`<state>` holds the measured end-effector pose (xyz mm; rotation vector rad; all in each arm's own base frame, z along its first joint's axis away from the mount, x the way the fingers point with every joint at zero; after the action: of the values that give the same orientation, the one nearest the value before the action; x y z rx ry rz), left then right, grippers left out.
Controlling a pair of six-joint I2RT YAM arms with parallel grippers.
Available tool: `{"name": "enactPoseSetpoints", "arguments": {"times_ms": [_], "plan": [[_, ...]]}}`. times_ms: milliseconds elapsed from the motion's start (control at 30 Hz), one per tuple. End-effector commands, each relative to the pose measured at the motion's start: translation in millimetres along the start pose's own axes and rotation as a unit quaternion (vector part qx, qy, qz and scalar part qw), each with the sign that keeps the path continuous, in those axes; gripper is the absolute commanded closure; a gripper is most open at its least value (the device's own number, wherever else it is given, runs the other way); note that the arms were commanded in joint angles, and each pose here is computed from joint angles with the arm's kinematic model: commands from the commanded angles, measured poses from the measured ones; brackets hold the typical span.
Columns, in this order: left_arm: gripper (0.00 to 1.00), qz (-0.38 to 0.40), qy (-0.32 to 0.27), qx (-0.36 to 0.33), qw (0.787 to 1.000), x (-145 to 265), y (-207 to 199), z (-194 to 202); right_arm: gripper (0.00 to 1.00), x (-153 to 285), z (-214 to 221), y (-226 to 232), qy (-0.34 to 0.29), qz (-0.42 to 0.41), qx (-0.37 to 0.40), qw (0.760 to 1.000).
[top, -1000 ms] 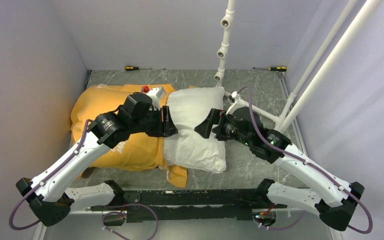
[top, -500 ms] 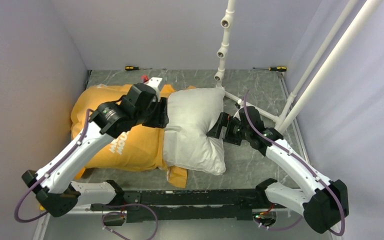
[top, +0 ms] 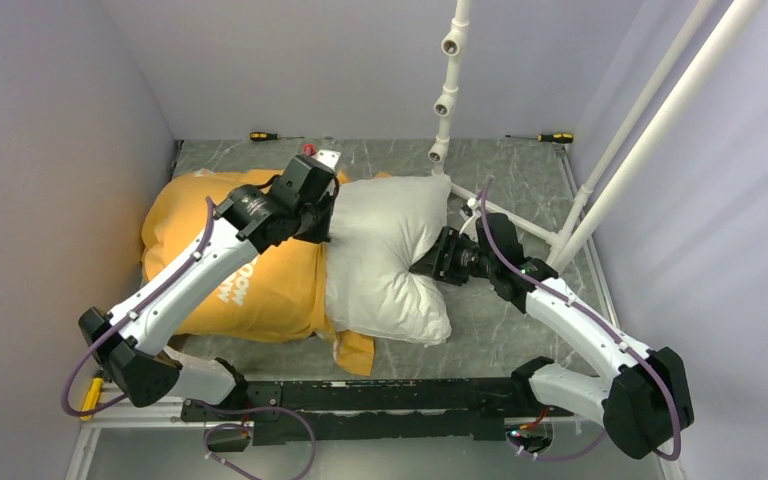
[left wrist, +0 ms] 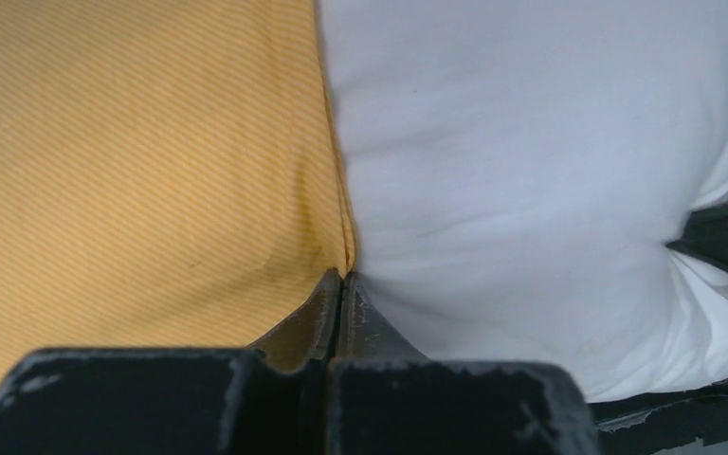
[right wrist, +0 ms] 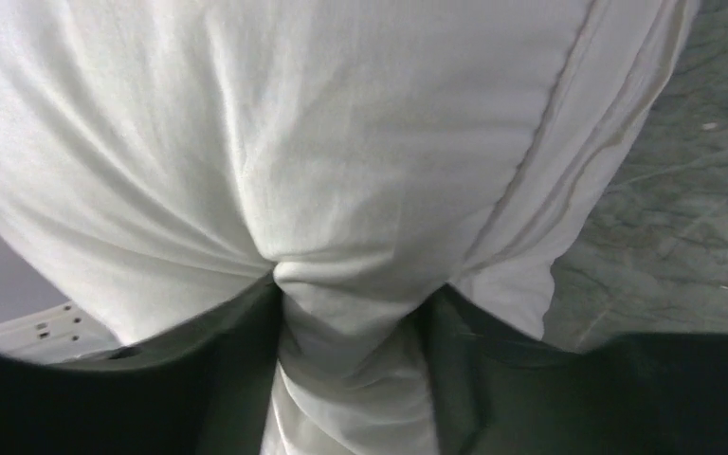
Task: Put the pillow into the pillowcase
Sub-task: Stuff the pillow into the pillowcase.
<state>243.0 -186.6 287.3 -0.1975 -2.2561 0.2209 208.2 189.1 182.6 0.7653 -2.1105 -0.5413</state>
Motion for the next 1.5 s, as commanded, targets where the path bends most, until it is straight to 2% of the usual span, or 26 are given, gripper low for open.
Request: {"name": "enactPoseSetpoints", "arguments": {"times_ms": [0,67,100,133,367,633,733,800,833,867,933,967,1000,1067,1200,1233,1333,1467], "plan": [[1.00,0.083,-0.065,0.011,0.994,37,-16,-27,0.61,-2,-2,20,-0.014,-0.086,0.011,0.996],[1.00,0.150,-0.067,0.008,0.986,53,-30,-29,0.86,0,-5,30,-0.033,-0.133,0.016,0.990],[1.00,0.180,-0.064,0.009,0.982,59,-37,-30,0.95,1,-5,34,-0.040,-0.149,0.013,0.988],[1.00,0.206,-0.061,0.010,0.977,65,-43,-31,1.00,4,-7,38,-0.052,-0.168,0.014,0.984],[1.00,0.350,-0.013,-0.005,0.937,97,-102,-26,1.00,21,-17,73,-0.131,-0.289,0.002,0.948],[1.00,0.460,0.013,-0.050,0.887,135,-189,-17,1.00,20,-33,134,-0.192,-0.346,0.038,0.917],[1.00,0.488,0.011,-0.055,0.871,152,-206,-22,1.00,26,-43,147,-0.224,-0.344,0.039,0.911],[1.00,0.459,0.003,-0.051,0.887,152,-200,-26,1.00,24,-47,144,-0.226,-0.312,0.036,0.922],[1.00,0.430,-0.008,-0.051,0.901,149,-191,-28,1.00,22,-46,139,-0.224,-0.291,0.032,0.930],[0.96,0.380,-0.020,-0.048,0.924,140,-176,-28,1.00,19,-44,134,-0.218,-0.274,0.028,0.936],[0.72,0.295,-0.041,-0.043,0.954,129,-146,-27,1.00,13,-38,125,-0.202,-0.251,0.023,0.946],[0.57,0.253,-0.050,-0.043,0.965,124,-130,-25,1.00,10,-34,121,-0.195,-0.243,0.018,0.950],[0.46,0.211,-0.053,-0.045,0.975,119,-112,-20,1.00,7,-30,117,-0.188,-0.239,0.013,0.953],[0.30,0.126,-0.047,-0.041,0.990,107,-77,-5,1.00,3,-24,111,-0.176,-0.230,0.003,0.957],[0.21,0.007,-0.017,0.004,1.000,99,-10,35,1.00,-4,-14,100,-0.159,-0.206,-0.002,0.966],[0.19,-0.005,-0.015,0.041,0.999,106,7,46,1.00,-5,-12,98,-0.155,-0.203,-0.003,0.967],[0.13,-0.046,0.011,0.112,0.993,108,46,84,1.00,-10,-8,95,-0.145,-0.198,-0.004,0.969],[0.11,-0.088,0.042,0.182,0.978,93,73,125,1.00,-16,-4,94,-0.133,-0.205,-0.007,0.970]]}}
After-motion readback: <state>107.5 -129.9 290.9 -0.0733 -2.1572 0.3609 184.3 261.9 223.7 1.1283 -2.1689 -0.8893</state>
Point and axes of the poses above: each gripper's point midway between its finger pads, its own x axis back along the fingers, its own y axis along the line the jaws close on, z = x × y, the point moved 5 cm from there along x, back along the fingers, and after that the axes turned 14 degrees about x, right-handed, at the moved point
